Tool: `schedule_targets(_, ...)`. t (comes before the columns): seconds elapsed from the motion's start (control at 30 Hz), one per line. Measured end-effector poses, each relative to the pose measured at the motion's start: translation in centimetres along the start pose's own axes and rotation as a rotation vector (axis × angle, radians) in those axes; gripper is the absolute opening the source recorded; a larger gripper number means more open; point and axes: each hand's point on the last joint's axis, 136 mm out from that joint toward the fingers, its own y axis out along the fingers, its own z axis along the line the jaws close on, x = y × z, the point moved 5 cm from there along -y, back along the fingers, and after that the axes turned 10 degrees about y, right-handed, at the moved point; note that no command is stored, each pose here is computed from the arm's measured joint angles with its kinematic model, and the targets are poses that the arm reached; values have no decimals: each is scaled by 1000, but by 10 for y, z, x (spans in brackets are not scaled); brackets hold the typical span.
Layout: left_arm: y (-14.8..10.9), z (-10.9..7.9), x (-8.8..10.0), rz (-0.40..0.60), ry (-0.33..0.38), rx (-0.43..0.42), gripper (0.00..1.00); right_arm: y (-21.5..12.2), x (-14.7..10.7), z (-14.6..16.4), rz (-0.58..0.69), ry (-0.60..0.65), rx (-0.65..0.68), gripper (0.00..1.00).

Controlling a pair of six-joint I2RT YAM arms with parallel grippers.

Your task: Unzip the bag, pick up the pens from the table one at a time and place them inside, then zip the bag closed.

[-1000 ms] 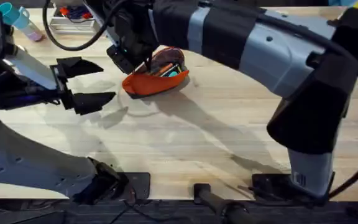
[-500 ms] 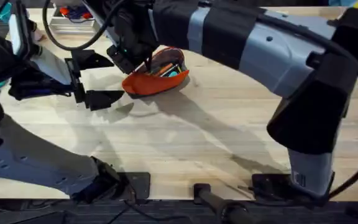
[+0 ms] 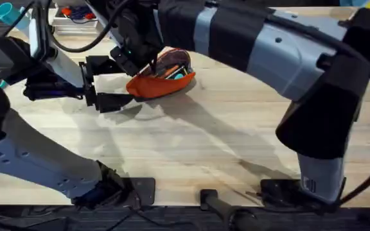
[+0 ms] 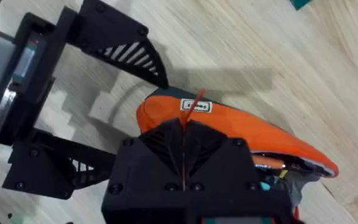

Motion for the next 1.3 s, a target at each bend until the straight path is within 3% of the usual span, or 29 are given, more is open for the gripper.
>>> schedule_targets(0.27,0,0,0,0,0,0,811,0,0,0,0,0,0,30)
schedule_targets(0.7,0,-1,-1,7,0,-5,802,0,0,0,0,0,0,30)
schedule_targets(0.9,3,-1,0,5,5,-16,679,0,0,0,0,0,0,30)
schedule_targets(0.97,7,-2,1,7,13,-30,611,0,0,0,0,0,0,30)
schedule_targets(1.1,14,-2,2,19,35,-59,353,0,0,0,0,0,0,30)
schedule_targets(1.2,16,-1,1,22,40,-61,96,0,-1,0,6,-1,-1,30)
schedule_targets(1.3,16,-1,1,22,37,-61,46,0,-1,0,5,-1,-1,30)
